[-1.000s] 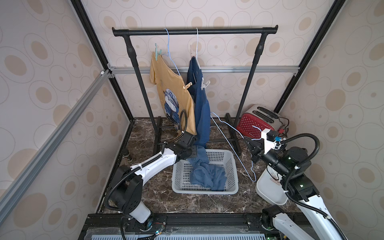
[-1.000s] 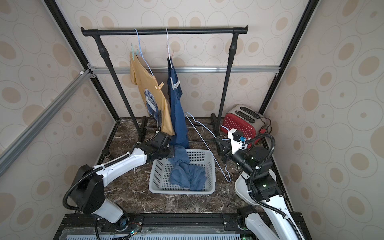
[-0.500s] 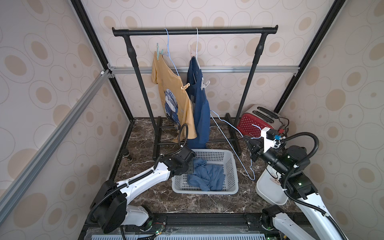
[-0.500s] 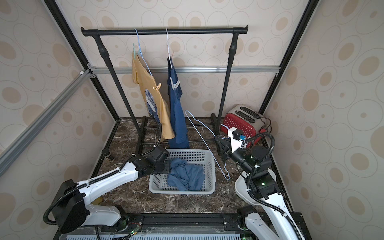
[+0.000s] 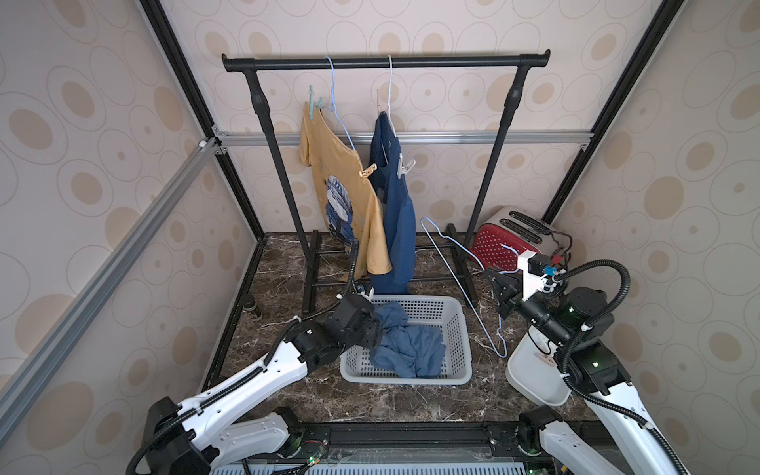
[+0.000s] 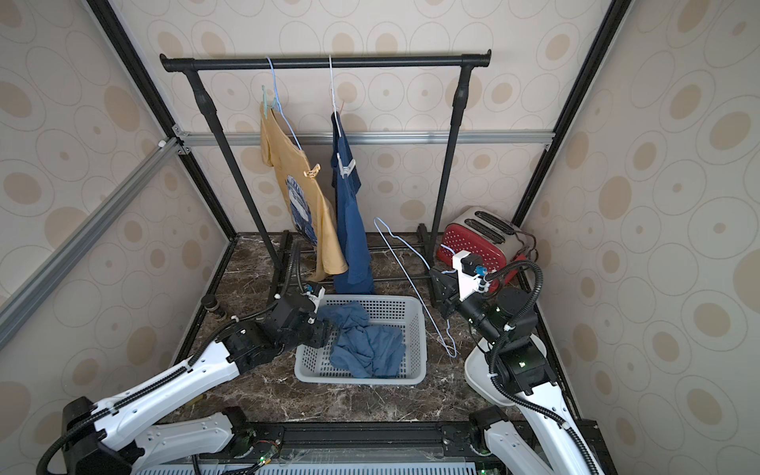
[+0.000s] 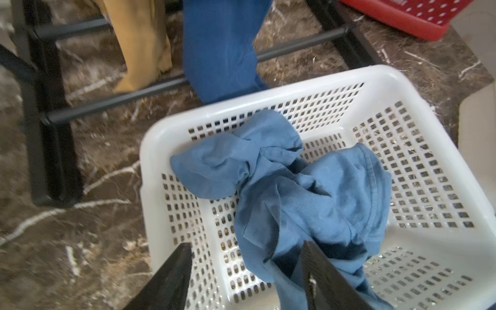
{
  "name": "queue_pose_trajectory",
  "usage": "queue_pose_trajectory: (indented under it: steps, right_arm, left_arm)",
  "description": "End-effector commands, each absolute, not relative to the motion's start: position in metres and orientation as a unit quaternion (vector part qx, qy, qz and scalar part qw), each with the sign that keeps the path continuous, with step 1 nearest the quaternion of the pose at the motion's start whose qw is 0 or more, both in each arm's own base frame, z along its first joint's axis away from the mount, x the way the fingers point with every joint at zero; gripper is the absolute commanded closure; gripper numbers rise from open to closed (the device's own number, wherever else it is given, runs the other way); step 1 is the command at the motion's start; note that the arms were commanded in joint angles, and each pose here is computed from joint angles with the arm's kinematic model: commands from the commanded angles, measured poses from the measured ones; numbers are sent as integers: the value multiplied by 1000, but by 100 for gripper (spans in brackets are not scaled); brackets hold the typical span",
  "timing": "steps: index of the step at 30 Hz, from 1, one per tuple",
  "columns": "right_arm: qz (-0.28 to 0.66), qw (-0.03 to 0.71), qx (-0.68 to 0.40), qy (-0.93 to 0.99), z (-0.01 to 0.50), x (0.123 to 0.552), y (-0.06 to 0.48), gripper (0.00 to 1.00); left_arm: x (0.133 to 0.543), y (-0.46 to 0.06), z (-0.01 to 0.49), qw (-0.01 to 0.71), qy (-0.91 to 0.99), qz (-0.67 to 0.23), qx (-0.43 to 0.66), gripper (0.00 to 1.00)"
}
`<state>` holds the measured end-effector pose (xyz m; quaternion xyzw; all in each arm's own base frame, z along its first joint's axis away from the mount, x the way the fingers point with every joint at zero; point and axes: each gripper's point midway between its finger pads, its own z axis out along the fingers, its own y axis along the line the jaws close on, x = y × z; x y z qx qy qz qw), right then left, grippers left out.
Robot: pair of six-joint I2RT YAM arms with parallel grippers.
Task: Remove the clothespins securing t-shirts to the hanger
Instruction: Place the T-shirt in the basket, then place the hanger on the clothes rail.
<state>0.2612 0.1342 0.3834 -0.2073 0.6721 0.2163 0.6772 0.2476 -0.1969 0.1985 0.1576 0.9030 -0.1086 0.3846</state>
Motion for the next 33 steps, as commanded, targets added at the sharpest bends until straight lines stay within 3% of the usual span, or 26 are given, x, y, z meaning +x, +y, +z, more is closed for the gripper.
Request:
queue_pose_trajectory:
  steps: [1, 11, 19, 25, 33]
  right_arm:
    - [167, 689, -190, 679, 398, 260, 116, 100]
    - [144, 617, -156, 758, 376, 244, 97, 100]
    - [170, 570, -97, 798, 367, 228, 88, 100]
    - [189, 538, -88, 816, 358, 219, 91, 100]
    - [202, 533, -84, 818, 355, 218, 94, 100]
  left_arm:
    - [253, -192, 238, 452, 852, -59, 259, 34]
    - [257, -233, 327, 567, 679, -15, 466, 32]
    - [277, -322, 368, 619, 533, 46, 574, 32]
    - [285, -388, 384, 648, 485, -10, 588, 40]
    - [277, -452, 375, 629, 469, -113, 609, 61]
